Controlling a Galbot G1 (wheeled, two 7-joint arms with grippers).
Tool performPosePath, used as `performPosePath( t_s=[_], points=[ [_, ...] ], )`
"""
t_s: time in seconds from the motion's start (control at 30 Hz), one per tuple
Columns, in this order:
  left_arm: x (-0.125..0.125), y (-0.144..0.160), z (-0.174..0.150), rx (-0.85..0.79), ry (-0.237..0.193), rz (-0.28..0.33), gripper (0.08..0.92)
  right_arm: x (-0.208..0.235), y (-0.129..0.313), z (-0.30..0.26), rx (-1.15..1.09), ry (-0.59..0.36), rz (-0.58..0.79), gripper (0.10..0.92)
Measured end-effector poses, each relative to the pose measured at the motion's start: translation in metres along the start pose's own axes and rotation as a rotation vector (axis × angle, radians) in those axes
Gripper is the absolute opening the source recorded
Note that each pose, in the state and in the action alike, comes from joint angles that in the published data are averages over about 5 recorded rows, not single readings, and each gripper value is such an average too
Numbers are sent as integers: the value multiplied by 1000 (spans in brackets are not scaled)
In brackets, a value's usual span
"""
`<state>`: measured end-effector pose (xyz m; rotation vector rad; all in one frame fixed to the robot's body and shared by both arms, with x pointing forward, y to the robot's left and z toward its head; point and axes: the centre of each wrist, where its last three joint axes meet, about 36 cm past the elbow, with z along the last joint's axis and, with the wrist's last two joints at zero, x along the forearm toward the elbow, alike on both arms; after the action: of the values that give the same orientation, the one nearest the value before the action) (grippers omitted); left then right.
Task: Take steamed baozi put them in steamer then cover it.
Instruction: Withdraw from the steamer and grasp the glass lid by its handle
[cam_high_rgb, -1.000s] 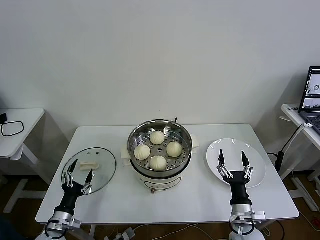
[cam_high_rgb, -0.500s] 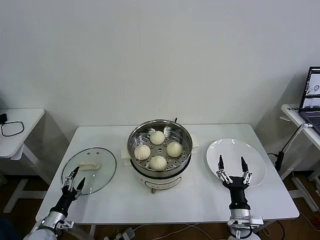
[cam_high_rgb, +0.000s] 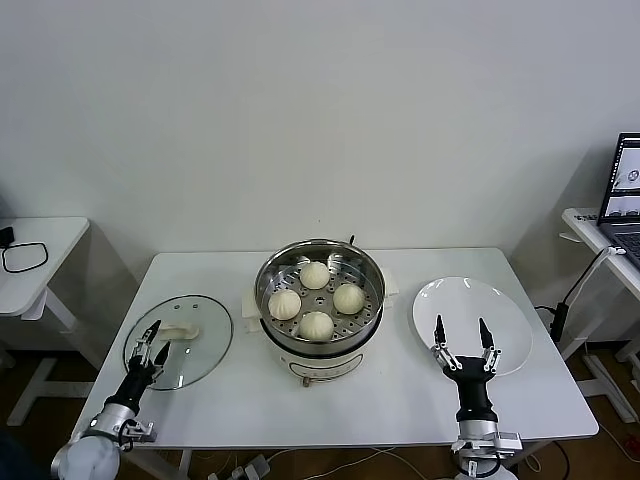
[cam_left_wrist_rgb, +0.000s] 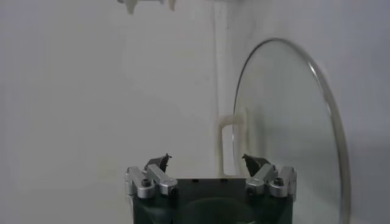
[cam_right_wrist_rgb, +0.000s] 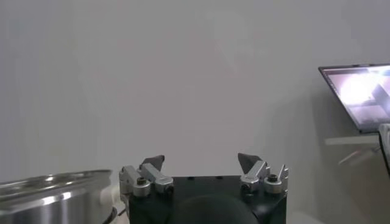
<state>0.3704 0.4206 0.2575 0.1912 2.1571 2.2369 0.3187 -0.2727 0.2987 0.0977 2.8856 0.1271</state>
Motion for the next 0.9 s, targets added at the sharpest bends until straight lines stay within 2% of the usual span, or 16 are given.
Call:
performPosePath(
  t_s=[0.9],
  points=[
    [-52,1,-4,-17,15,-18,820,11,3,11,25,27,-24,823]
  ],
)
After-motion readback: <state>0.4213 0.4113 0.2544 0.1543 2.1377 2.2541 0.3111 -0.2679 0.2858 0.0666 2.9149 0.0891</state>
